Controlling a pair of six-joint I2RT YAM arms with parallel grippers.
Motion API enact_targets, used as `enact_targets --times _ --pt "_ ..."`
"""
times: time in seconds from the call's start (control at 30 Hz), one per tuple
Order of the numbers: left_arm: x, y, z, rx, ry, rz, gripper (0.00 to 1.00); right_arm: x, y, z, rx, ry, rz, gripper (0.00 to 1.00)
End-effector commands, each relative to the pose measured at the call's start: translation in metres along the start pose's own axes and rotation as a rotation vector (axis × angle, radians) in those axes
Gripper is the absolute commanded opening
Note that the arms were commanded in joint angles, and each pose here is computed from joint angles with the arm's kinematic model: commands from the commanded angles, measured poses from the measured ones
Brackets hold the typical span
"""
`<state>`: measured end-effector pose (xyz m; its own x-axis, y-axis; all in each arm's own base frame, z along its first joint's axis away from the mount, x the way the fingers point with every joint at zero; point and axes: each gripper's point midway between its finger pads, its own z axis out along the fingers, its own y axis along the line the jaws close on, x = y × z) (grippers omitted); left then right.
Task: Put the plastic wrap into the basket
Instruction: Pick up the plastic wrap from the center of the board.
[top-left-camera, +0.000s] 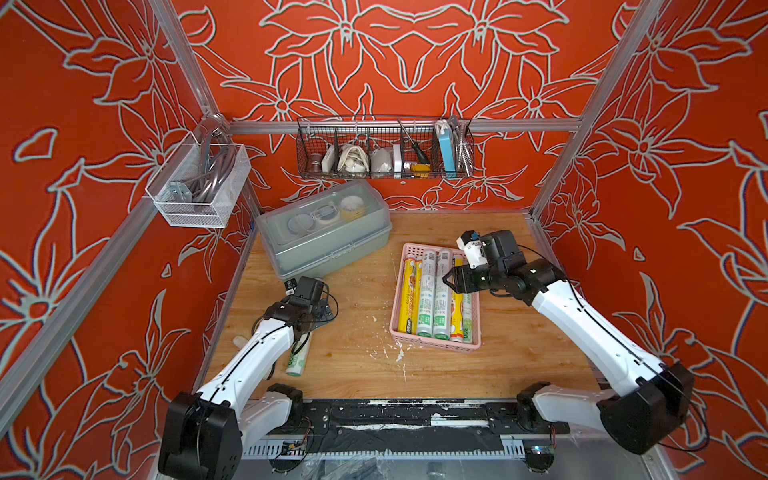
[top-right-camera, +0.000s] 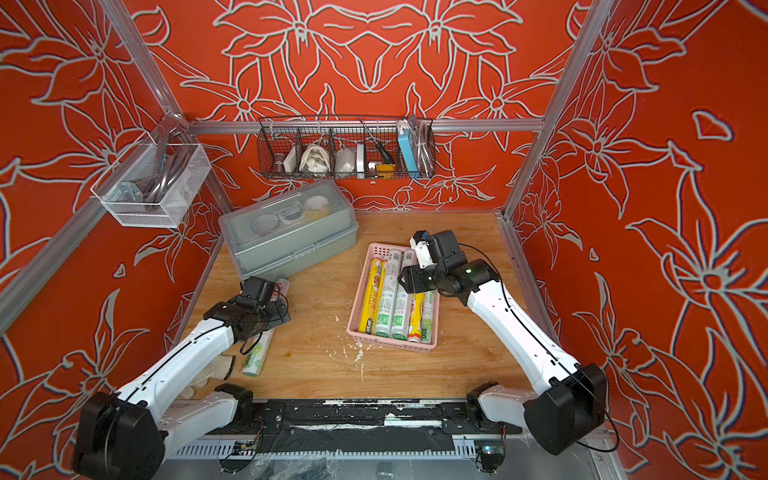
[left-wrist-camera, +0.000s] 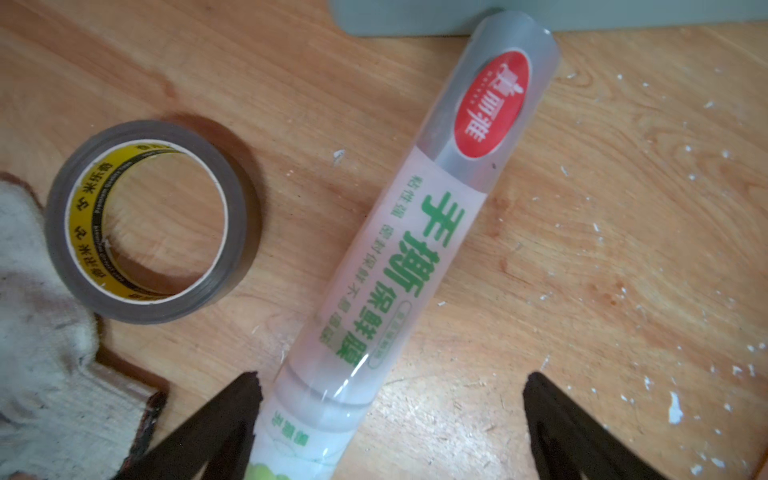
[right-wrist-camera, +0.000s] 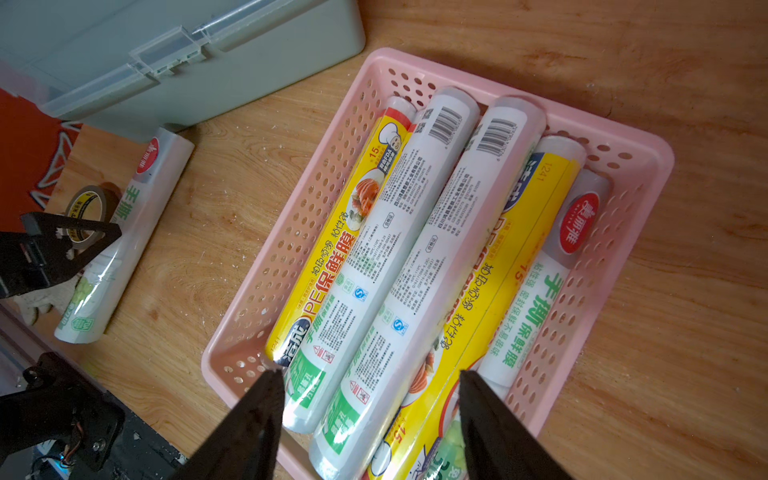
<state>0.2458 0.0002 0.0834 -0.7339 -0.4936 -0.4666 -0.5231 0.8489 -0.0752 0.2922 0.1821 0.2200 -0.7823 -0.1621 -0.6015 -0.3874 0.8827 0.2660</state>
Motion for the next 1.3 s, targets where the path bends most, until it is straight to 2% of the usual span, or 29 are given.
enact_targets --times 0.0,0.17,0.4,0.53,0.9,1.03,1.27 --pt "0.004 0.009 0.011 -0.038 0.012 -0.043 0.98 0.005 0.001 0.003 -0.007 0.013 -0.013 0.67" --pt "0.016 0.007 0.025 -0.033 0.081 -0.028 0.98 0.006 0.000 0.007 -0.008 0.022 -0.006 0.67" --pt "0.031 -0.021 0.035 0.037 0.190 0.053 0.98 0.007 -0.001 0.010 -0.006 0.031 -0.002 0.68" --pt "0.033 -0.030 0.034 0.016 0.192 0.122 0.98 0.008 -0.001 0.013 -0.006 0.038 -0.002 0.68" --pt "0.031 -0.040 0.045 0.004 0.201 0.168 0.90 0.010 -0.004 0.016 0.000 0.054 0.001 0.68" --pt "0.032 -0.042 0.050 -0.004 0.216 0.180 0.81 0.011 -0.004 0.017 0.000 0.057 0.001 0.68" --pt "0.041 -0.054 0.052 0.059 0.264 0.192 0.64 0.012 -0.004 0.020 -0.002 0.069 0.000 0.68"
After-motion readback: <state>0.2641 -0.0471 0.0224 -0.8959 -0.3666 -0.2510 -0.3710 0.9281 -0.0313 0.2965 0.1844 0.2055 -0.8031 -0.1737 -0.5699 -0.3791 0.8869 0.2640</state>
